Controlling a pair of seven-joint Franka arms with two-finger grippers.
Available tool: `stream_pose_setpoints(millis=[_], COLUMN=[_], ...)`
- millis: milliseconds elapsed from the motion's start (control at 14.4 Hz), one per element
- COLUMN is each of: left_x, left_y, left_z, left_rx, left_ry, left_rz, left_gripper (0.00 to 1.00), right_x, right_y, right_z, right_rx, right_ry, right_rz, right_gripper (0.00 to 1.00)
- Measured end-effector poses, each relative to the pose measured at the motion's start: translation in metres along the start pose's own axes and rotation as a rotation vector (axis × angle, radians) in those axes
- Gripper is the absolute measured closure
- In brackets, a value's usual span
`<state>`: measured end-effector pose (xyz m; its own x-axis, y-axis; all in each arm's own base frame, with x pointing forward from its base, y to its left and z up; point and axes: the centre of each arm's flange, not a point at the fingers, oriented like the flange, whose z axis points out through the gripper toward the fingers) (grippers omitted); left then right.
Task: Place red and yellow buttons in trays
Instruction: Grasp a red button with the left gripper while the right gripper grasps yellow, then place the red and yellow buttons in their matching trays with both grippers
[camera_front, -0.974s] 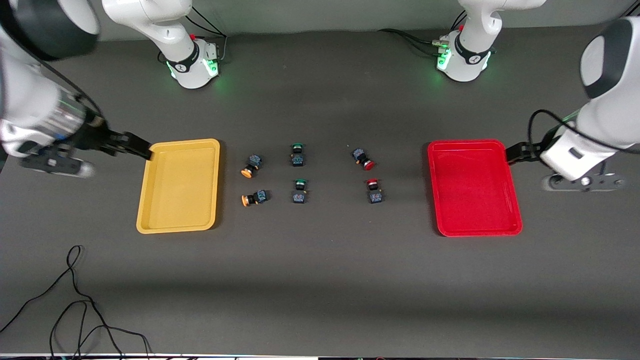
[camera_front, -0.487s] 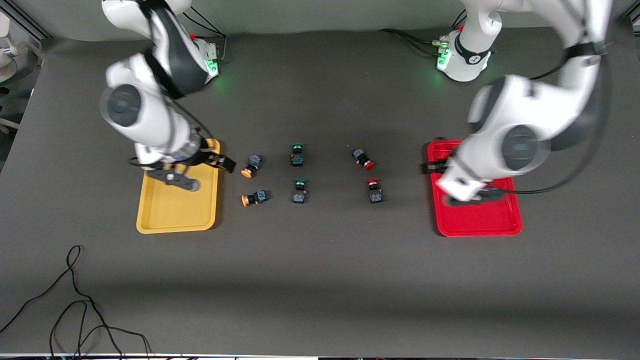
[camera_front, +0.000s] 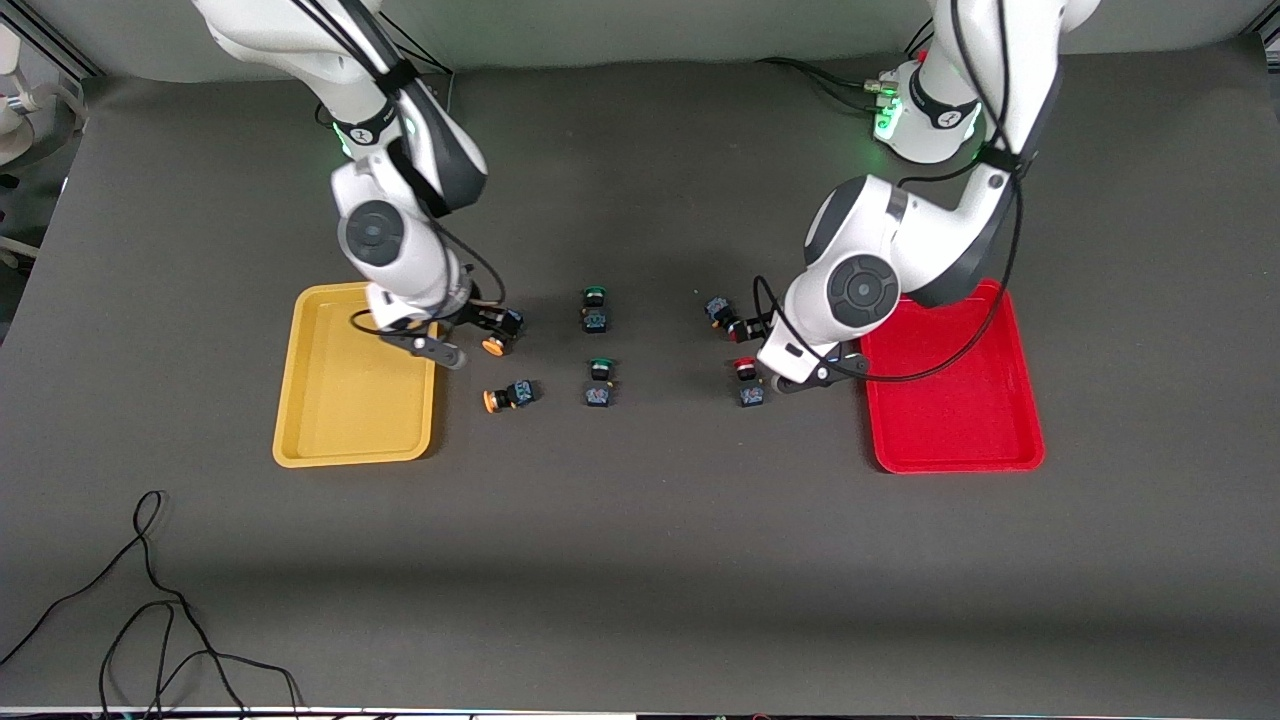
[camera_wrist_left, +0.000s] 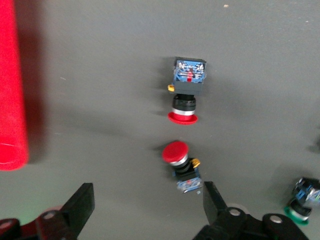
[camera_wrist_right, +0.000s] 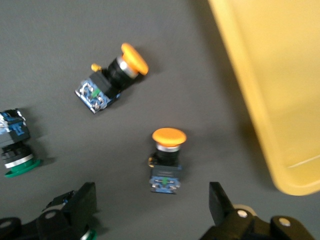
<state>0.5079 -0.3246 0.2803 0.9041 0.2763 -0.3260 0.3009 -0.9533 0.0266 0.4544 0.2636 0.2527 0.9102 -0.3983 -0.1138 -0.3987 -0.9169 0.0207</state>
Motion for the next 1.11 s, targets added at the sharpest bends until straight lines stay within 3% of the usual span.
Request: stream_pose_setpoints(millis=[209, 487, 626, 696, 835, 904, 1043, 1113], left_x=[0.001, -0.021, -0.034, -0.039, -0.041, -0.04, -0.036, -0.033], left_y=[0.008, 0.013, 0.02, 0.023, 0.025, 0.024, 0.023, 0.023], left_z=[0.053, 0.106, 0.12, 0.125, 0.128, 0.128, 0.123, 0.117], left_rx=[-0.035, -0.03, -0.024, -0.021, -0.02, -0.021, -0.027, -0.034], left_ry=[0.009, 0.023, 0.029, 0.03, 0.032, 0.034, 0.039, 0.044], left_rz=[-0.038, -0.057, -0.062, -0.061, -0.061, -0.063, -0.069, -0.074], left_gripper=[0.07, 0.1, 0.13, 0.2, 0.41, 0.54, 0.56, 0.56], right_x=[-0.006, -0.008, -0.008, -0.008, -0.008, -0.007, -0.004, -0.002], right_y=[-0.001, 0.014, 0.016, 0.016, 0.016, 0.017, 0.017, 0.017], right_z=[0.043, 0.077, 0.084, 0.084, 0.084, 0.084, 0.082, 0.078], right_rx=[0.0, -0.012, -0.016, -0.016, -0.016, -0.016, -0.013, -0.008], right_ry=[0.01, 0.01, 0.008, 0.008, 0.008, 0.008, 0.011, 0.014], right_rz=[0.014, 0.034, 0.049, 0.05, 0.052, 0.053, 0.059, 0.062], right_gripper=[0.0, 0.0, 0.02, 0.03, 0.15, 0.3, 0.54, 0.59])
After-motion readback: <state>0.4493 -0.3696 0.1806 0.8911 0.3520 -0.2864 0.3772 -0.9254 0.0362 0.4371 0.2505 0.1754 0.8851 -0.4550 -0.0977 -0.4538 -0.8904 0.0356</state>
